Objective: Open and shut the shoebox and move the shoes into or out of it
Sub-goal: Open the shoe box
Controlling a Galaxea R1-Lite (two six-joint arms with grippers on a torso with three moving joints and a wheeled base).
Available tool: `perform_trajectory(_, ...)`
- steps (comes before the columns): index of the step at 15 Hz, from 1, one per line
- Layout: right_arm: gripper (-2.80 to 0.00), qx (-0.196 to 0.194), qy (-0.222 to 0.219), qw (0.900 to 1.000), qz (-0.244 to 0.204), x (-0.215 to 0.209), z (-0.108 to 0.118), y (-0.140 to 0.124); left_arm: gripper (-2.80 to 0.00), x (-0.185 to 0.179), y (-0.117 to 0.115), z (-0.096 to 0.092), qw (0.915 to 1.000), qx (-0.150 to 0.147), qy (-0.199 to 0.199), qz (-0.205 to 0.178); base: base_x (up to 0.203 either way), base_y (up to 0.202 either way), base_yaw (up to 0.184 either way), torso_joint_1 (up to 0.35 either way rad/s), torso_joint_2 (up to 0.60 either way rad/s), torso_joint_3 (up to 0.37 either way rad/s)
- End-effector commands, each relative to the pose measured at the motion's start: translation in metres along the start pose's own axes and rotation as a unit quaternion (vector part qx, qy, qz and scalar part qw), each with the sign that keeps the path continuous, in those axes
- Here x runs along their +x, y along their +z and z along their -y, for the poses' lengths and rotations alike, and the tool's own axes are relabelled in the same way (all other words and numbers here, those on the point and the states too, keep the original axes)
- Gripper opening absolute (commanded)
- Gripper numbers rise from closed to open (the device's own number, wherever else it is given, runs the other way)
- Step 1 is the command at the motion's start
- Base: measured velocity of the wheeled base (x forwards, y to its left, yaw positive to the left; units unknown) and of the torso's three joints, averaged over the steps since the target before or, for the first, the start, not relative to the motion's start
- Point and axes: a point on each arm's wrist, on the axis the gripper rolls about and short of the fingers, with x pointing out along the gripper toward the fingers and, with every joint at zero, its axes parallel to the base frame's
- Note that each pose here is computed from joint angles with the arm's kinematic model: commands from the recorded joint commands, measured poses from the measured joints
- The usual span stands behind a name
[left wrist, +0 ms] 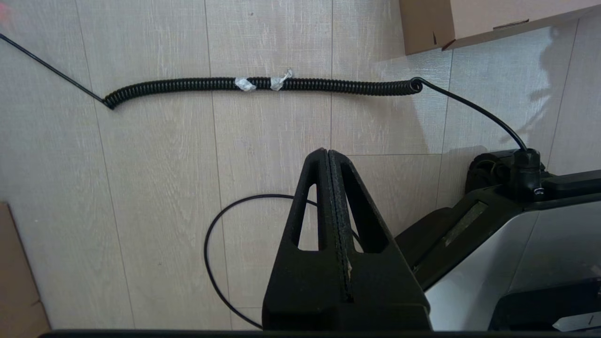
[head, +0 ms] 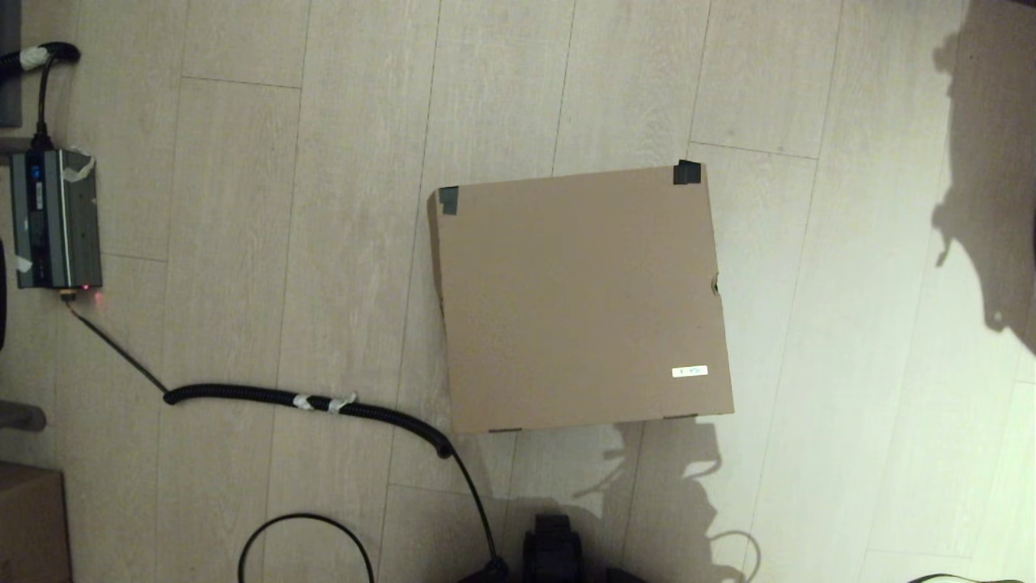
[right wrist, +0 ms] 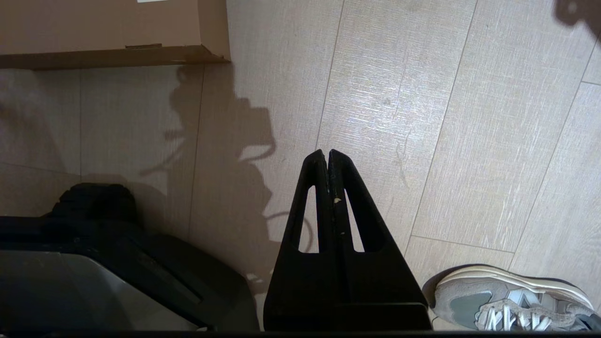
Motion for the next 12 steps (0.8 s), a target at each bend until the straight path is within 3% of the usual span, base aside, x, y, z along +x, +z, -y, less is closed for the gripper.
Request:
perform_trajectory(1,-2.8,-0.001,-0.001,1.0,-0.001,0.0,0.0,0.0,-2.8,0.0,0.0,0.0,1.0,0.0,0.0,-0.002,0.0,0.0,0.0,0.0,0.0,0.0)
perform_trajectory(3,-2.8,-0.039,0.002,0.999,0.003,-0.001,0.0,0.002,-2.8,0.0,0.0,0.0,0.9999,-0.014,-0.001,-0.004,0.0,0.0,0.0,0.0,0.0,0.0)
perform_trajectory(5,-2.8,-0.048,0.013,0.998,0.024,-0.005,0.0,0.025,-2.8,-0.005,0.019,-0.002,0.9997,-0.01,-0.003,0.023,0.0,0.0,0.0,0.0,0.0,0.0)
perform_trajectory(6,-2.8,-0.033,0.018,0.999,0.02,-0.003,0.0,0.041,-2.8,-0.008,0.039,-0.004,0.9992,-0.017,-0.007,0.034,0.0,0.0,0.0,0.0,0.0,0.0)
perform_trajectory(9,-2.8,0.04,0.047,0.997,-0.047,0.02,-0.001,0.081,-2.8,0.011,0.102,-0.01,0.9955,-0.077,-0.055,0.0,0.0,0.0,0.0,0.0,0.0,0.0)
perform_trajectory(11,-2.8,0.08,0.087,0.987,-0.112,0.046,-0.002,0.094,-2.8,0.037,0.128,-0.011,0.9853,-0.132,-0.099,-0.046,0.0,0.0,0.0,0.0,0.0,0.0)
perform_trajectory(12,-2.8,0.101,0.106,0.978,-0.146,0.064,-0.003,0.099,-2.8,0.056,0.135,-0.012,0.9758,-0.164,-0.12,-0.08,0.0,0.0,0.0,0.0,0.0,0.0)
